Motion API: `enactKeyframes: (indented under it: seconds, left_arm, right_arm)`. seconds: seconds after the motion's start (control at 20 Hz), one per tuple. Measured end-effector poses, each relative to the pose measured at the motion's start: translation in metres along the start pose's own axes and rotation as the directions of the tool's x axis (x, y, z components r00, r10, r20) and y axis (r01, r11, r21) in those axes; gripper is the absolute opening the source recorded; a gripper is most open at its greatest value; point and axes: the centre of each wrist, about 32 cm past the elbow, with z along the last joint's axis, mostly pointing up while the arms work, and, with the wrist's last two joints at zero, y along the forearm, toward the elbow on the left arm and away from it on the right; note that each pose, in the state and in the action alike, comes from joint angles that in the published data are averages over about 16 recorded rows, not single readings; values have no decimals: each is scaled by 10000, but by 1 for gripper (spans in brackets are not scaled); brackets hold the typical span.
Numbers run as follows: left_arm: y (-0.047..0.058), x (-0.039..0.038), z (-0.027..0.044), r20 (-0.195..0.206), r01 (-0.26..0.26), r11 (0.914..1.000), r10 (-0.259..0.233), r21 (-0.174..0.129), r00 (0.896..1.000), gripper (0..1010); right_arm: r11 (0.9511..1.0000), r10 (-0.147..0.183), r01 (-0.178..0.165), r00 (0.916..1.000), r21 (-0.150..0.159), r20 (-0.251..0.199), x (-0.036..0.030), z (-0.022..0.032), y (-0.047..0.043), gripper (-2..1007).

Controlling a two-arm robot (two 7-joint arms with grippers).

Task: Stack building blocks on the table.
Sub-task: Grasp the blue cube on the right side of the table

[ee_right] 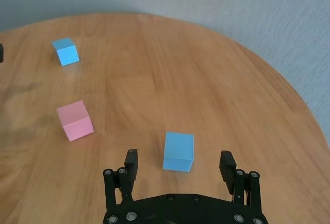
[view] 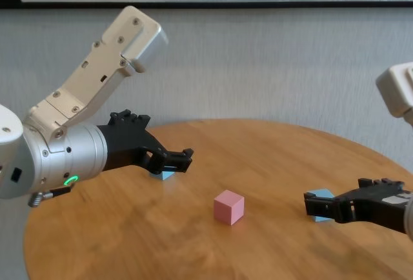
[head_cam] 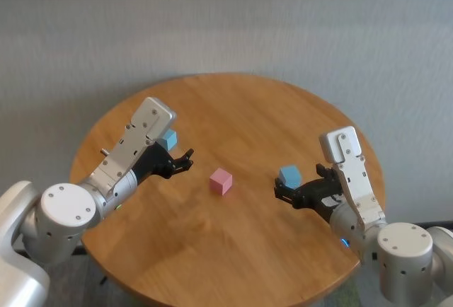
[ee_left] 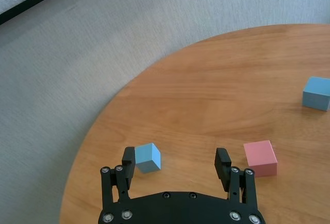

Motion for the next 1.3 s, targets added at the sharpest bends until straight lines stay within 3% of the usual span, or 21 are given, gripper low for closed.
enactKeyframes:
  seconds: [0.65, 1.3]
  left_arm:
    - [0, 0, 0, 0, 0, 10000, 0, 1, 10000, 1001]
    - [0, 0, 0, 0, 0, 10000, 0, 2, 10000, 1001]
  right_arm:
    - [9991, -407, 405, 9990, -139, -161, -137, -21, 188, 1001]
    - [9976, -632, 619, 9970, -315, -435, -190, -16, 346, 1001]
